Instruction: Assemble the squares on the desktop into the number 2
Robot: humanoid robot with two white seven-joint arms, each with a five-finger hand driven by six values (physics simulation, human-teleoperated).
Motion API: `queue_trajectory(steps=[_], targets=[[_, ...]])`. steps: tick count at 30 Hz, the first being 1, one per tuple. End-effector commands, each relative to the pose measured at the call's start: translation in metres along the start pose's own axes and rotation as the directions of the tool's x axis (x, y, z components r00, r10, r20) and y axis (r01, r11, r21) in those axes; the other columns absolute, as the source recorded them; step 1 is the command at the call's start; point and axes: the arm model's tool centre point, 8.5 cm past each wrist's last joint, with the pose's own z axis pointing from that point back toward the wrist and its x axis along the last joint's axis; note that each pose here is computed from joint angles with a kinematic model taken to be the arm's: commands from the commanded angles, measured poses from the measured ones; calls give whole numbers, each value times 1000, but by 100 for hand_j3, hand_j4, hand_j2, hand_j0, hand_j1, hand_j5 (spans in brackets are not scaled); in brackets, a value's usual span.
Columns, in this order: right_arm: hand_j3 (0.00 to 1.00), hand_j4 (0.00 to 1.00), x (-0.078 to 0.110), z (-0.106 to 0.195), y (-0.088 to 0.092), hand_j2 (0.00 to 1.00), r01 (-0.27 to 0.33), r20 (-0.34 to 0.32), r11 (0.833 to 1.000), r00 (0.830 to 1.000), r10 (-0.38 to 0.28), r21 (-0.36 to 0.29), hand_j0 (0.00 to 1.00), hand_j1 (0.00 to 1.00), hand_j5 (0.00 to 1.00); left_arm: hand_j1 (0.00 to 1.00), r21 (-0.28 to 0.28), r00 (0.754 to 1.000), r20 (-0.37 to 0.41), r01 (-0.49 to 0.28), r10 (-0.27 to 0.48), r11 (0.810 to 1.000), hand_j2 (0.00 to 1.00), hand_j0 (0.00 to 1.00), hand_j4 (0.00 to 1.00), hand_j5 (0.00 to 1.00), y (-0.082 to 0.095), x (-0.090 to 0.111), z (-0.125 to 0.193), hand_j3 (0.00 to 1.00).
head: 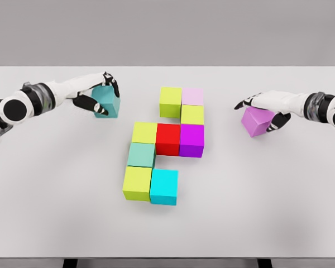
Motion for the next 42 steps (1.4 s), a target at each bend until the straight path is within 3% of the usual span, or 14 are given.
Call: queue_trajectory(steps=[1,3,7,10,20,25,27,30,37,39,42], targets=[[76,76,2,-2,1,76,-4,12,1000,1000,4,1,76,76,76,25,9,999,-25,-48,48,999,25,25,25,25,-4,-1,-34,25],[70,70,2,-1,0,70,-4,13,1000,1000,4,0,70,70,70,25,20,997,-45,-60,61,998,25,25,25,25,-2,0,-53,25],[70,70,3,-2,1,70,-11,23,1000,1000,11,1,70,70,70,26,10,998,-7,-66,66,998,26,26,26,26,-5,22,-74,26],[58,58,4,-2,1,58,-15,28,1000,1000,14,1,58,58,58,27,5,998,4,-61,61,998,27,27,27,27,-8,28,-78,27],[58,58,7,3,-6,58,-48,59,999,997,49,-14,58,58,58,33,4,999,12,-52,52,999,33,33,33,33,-6,34,-82,33],[58,58,15,20,-11,58,-167,199,985,965,172,-42,58,58,58,37,2,999,13,-52,52,999,37,37,37,37,-7,35,-83,37],[58,58,19,26,-14,58,-203,239,977,948,212,-65,58,58,58,43,-1,999,10,-51,51,999,43,43,43,43,-8,34,-83,43],[58,58,12,37,-16,58,-214,215,975,951,223,-64,58,58,58,47,-2,999,16,-52,52,999,47,47,47,47,-8,37,-84,47],[58,58,15,52,-22,58,-247,209,966,943,258,-79,58,58,58,53,-10,998,21,-52,52,999,53,53,53,53,-12,40,-87,53],[58,58,19,62,-25,58,-280,210,956,933,292,-82,58,58,58,55,-14,998,29,-54,54,998,55,55,55,55,-15,44,-89,55],[58,58,41,64,-25,58,-323,256,941,906,338,-101,58,58,58,59,-13,998,30,-53,53,999,59,59,59,59,-14,44,-89,59]])
